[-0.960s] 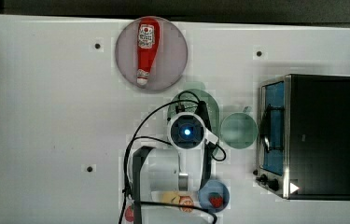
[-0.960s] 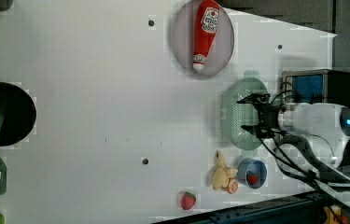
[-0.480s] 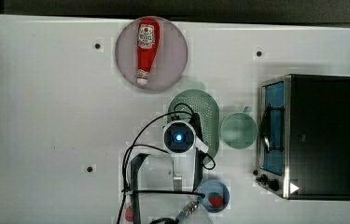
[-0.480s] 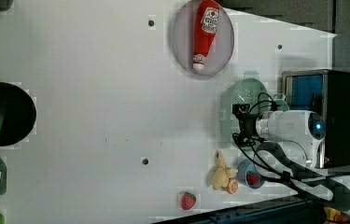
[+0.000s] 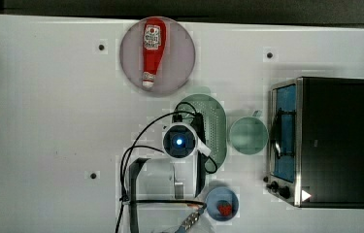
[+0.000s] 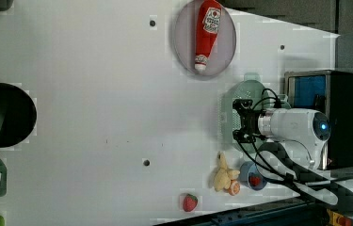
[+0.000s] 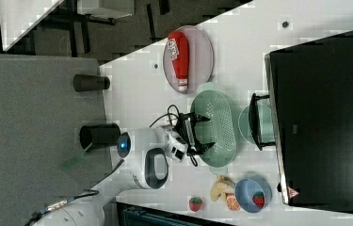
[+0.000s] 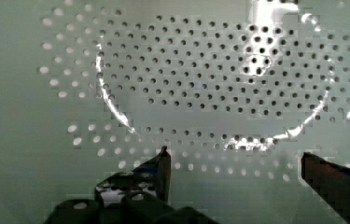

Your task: Drag strainer right to left.

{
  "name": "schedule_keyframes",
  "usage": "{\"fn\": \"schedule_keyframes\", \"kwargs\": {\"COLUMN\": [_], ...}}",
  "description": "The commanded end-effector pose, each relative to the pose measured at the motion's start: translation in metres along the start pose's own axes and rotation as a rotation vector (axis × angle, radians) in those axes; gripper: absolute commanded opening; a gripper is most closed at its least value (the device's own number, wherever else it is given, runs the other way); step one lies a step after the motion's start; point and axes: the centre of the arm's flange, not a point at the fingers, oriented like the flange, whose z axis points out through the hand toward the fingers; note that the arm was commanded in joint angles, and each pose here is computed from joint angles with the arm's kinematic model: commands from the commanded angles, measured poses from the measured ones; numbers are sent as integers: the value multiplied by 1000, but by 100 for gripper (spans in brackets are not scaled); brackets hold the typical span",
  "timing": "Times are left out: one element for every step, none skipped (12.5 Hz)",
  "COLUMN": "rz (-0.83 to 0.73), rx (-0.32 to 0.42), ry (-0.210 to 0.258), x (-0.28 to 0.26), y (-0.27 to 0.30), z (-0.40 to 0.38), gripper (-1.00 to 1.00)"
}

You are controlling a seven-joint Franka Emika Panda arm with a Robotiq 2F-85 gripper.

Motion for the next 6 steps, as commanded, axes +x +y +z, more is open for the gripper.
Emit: {"fn": "schedule_keyframes", "kwargs": {"rz": [38, 48, 62, 68, 79, 93], "rx": [9, 10, 11, 13, 14, 13], "ry": [-9, -12, -17, -23, -30, -36], "x": [-40, -51, -64, -79, -94, -108], "y": [-2, -3, -3, -4, -3, -2], "z": [-3, -3, -4, -5, -6, -6], "gripper": [100, 100, 100, 100, 100, 100]}}
